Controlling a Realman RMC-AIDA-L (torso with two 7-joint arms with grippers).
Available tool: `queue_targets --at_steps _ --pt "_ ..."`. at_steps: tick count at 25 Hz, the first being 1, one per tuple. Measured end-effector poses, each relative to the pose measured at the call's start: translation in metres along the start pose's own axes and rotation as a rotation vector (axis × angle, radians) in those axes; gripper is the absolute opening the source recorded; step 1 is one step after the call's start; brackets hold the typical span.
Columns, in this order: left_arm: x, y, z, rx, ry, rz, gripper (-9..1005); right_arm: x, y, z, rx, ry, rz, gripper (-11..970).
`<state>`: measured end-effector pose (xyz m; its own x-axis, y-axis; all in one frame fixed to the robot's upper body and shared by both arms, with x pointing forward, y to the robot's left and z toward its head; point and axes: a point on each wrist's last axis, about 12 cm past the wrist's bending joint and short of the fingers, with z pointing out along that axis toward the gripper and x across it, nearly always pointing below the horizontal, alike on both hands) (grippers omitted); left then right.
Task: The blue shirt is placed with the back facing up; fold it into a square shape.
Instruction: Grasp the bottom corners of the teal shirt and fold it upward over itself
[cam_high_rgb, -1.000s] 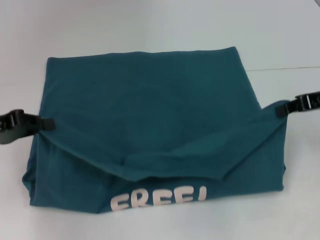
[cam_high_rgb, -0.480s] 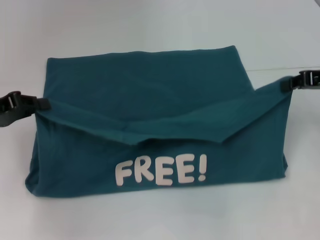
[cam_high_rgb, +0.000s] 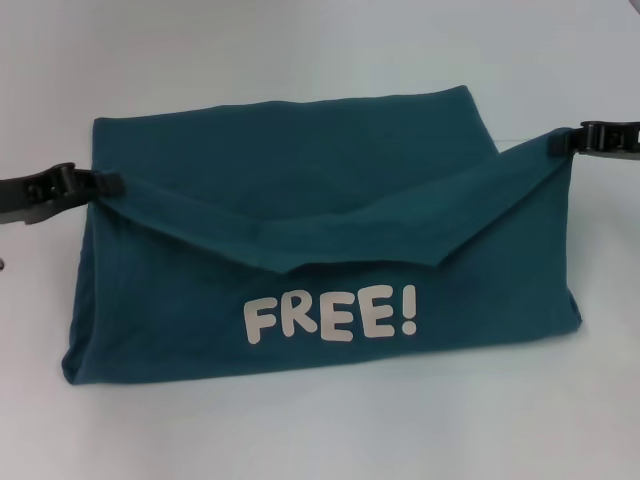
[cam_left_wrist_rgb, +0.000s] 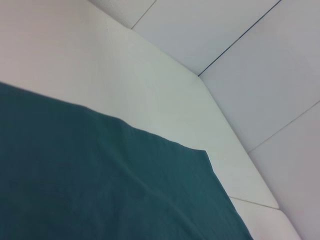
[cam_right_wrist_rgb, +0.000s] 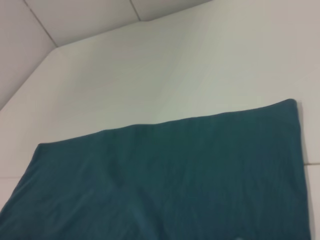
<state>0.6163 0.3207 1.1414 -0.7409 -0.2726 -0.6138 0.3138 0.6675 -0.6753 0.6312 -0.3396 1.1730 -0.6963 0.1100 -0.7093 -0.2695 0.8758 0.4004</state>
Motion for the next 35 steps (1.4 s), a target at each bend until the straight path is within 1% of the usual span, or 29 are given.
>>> queue_targets --at_steps 4,9,15,21,24,28,35 --pt "-0.003 0.0 0.01 -0.02 -0.015 0.039 120 0.002 -0.001 0.008 0.024 -0.032 0.008 35" --pt "-0.006 -0.001 0.024 -0.085 -0.012 0.1 121 0.002 -0.002 0.013 0.05 -0.087 0.028 35" --pt "-0.006 -0.002 0.039 -0.15 -0.031 0.148 124 0.006 -0.002 0.025 0.081 -0.124 0.05 36" --pt "-0.006 0.001 0.048 -0.218 -0.051 0.19 126 0.008 -0.002 0.037 0.112 -0.157 0.06 35" --pt "-0.005 0.002 0.051 -0.25 -0.068 0.204 127 0.012 -0.006 0.042 0.142 -0.179 0.08 35" --pt "-0.005 0.006 0.055 -0.298 -0.082 0.221 129 0.015 -0.008 0.046 0.155 -0.185 0.089 36" --pt "0.002 0.004 0.065 -0.322 -0.08 0.251 132 0.02 -0.006 0.053 0.159 -0.176 0.078 36"
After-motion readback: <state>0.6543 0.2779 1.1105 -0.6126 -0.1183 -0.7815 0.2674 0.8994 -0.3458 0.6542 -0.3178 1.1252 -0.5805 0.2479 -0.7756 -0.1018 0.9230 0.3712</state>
